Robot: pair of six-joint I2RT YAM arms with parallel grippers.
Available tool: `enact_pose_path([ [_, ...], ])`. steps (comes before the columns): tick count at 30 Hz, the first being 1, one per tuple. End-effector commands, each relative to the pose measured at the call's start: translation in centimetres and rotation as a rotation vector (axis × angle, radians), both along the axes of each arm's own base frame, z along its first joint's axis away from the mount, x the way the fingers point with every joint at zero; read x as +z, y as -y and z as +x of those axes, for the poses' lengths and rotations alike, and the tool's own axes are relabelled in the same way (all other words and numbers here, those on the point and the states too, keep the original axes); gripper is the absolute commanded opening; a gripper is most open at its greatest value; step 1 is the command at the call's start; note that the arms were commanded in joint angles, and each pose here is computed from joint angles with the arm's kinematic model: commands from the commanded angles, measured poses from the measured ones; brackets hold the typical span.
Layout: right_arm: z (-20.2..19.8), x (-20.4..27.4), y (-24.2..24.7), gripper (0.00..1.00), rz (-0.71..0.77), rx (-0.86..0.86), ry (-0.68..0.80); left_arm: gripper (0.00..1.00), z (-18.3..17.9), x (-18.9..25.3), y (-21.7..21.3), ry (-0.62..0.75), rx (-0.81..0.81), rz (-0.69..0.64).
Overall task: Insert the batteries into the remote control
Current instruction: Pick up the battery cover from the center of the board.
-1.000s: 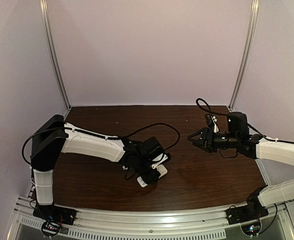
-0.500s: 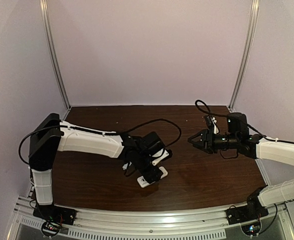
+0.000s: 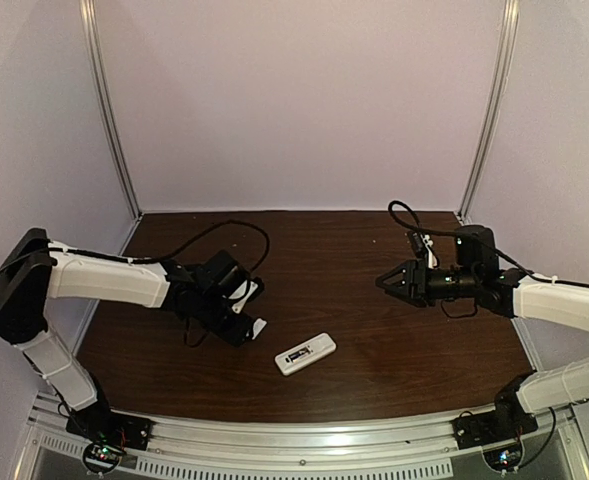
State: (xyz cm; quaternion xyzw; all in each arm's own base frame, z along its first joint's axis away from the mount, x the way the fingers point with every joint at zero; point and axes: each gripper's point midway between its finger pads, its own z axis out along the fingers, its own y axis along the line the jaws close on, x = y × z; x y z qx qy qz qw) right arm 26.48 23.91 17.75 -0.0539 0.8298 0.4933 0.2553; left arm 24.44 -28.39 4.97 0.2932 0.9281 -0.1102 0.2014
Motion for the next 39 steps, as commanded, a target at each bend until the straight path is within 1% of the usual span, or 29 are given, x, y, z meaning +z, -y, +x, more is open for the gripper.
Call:
enact_pose_path([
  [1, 0.1, 0.7, -0.1, 0.58, 0.005, 0.015, 0.022, 0.39, 0.3, -0.8, 0.1, -0.010, 0.031, -0.029],
  [9, 0.0, 0.4, -0.1, 0.57, 0.009, 0.014, 0.008, 0.31, 0.9, -1.7, 1.0, -0.005, 0.010, -0.027],
  [15, -0.1, 0.3, 0.0, 0.57, 0.008, 0.015, 0.005, 0.28, 1.4, -2.3, 1.8, -0.005, -0.008, -0.023],
  [25, -0.2, 0.1, -0.1, 0.56, 0.005, 0.021, 0.002, 0.18, 1.4, -3.3, 1.3, -0.018, 0.000, 0.002],
  [32, -0.2, 0.2, -0.1, 0.56, 0.006, 0.024, 0.002, 0.15, 1.9, -3.8, 1.1, -0.017, 0.012, 0.019],
  [37, -0.3, 0.1, 0.0, 0.56, 0.002, 0.027, 0.003, 0.07, 1.9, -3.1, 1.7, -0.013, -0.016, -0.005],
  [39, -0.3, 0.2, -0.1, 0.55, 0.001, 0.029, 0.008, 0.03, 1.8, -2.1, 2.3, -0.012, -0.038, -0.043],
])
